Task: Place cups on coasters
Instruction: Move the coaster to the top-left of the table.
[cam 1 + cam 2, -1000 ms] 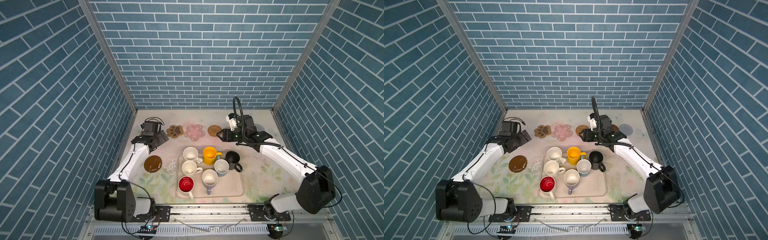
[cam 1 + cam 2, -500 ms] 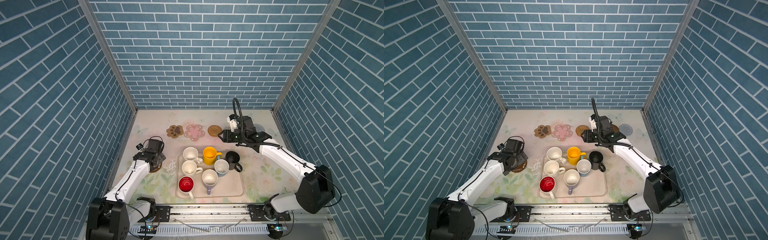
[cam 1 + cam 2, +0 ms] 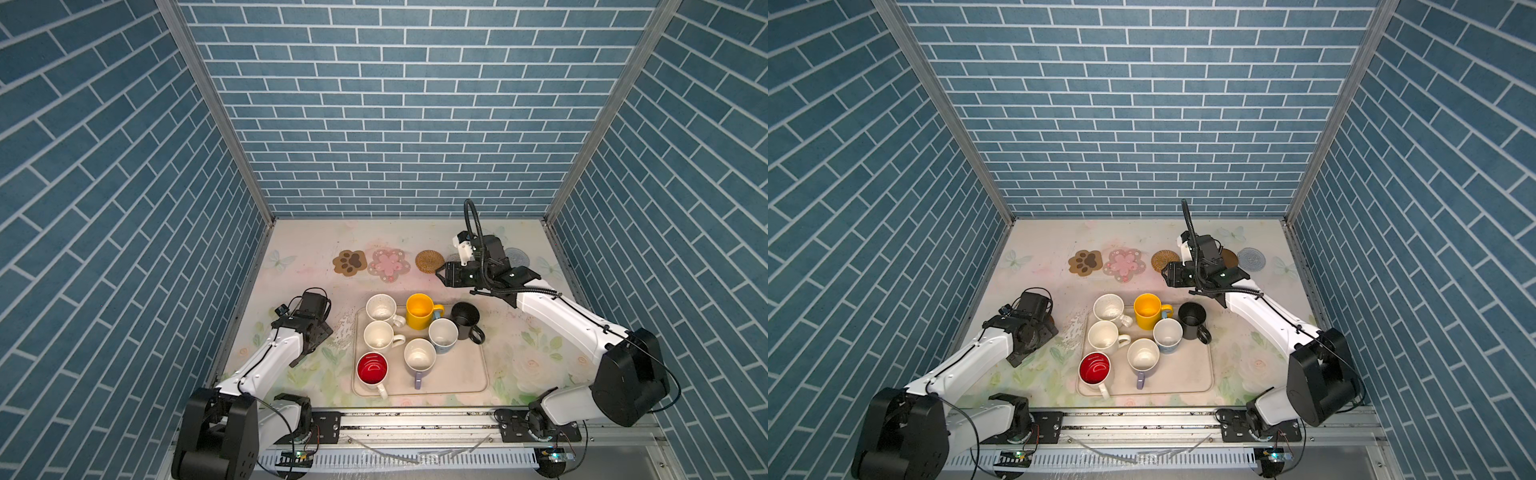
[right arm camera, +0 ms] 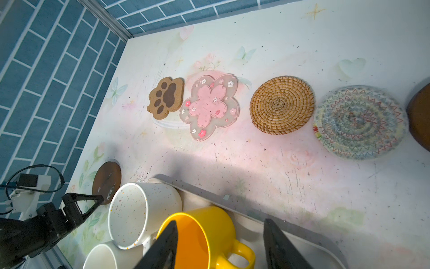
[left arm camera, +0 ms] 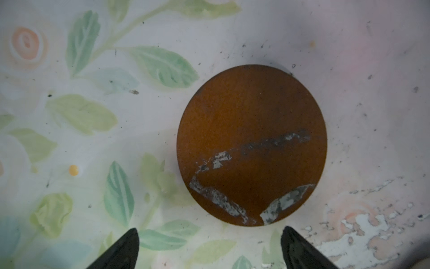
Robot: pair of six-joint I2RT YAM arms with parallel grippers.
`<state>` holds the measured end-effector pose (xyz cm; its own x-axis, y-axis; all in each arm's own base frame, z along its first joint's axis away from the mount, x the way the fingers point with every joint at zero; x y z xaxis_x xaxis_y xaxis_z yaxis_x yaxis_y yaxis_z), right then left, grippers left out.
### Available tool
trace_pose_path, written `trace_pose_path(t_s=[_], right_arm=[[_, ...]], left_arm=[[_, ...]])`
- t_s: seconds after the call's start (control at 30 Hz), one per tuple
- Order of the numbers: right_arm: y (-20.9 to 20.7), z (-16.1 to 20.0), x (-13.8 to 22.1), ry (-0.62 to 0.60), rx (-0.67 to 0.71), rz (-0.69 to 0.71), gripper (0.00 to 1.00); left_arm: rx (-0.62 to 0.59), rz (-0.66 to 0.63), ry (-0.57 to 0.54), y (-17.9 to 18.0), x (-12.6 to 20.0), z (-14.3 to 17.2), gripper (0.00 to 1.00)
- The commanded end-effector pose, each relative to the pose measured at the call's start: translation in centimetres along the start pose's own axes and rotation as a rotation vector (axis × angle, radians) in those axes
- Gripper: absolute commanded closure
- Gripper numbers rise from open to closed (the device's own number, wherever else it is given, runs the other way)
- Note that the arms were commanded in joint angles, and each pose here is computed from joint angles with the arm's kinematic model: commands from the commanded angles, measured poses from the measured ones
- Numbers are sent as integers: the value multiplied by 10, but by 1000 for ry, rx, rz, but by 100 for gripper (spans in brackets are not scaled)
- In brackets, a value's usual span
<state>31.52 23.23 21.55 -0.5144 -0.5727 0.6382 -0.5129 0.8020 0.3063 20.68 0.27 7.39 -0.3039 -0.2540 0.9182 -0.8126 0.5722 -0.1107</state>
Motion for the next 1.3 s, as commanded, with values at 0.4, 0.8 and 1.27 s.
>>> trace_pose_path(t_s=[0.4,0.8,1.27], right_arm=[[-1,19,8,-25,25,-8,41],[0,19,12,-44,48,-15,40],[2,6,7,-59,57,-20,40]], left_arm=[[-1,18,18,-37,-31,-3,6],[67,41,33,-85,-60,-46,8],[43,58,28,-168,-89,-100,10]])
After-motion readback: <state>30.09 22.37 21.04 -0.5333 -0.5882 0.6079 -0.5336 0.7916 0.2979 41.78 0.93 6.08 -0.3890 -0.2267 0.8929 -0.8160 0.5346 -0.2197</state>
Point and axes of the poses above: each gripper's point midway between its finger pads, its own x axis back along the fingers, its own y axis along the line the jaws close on, z = x × y, the point moved 4 cm from there along x, back along the fingers, and after that the axes turned 10 degrees about x, right-handed, at the moved point
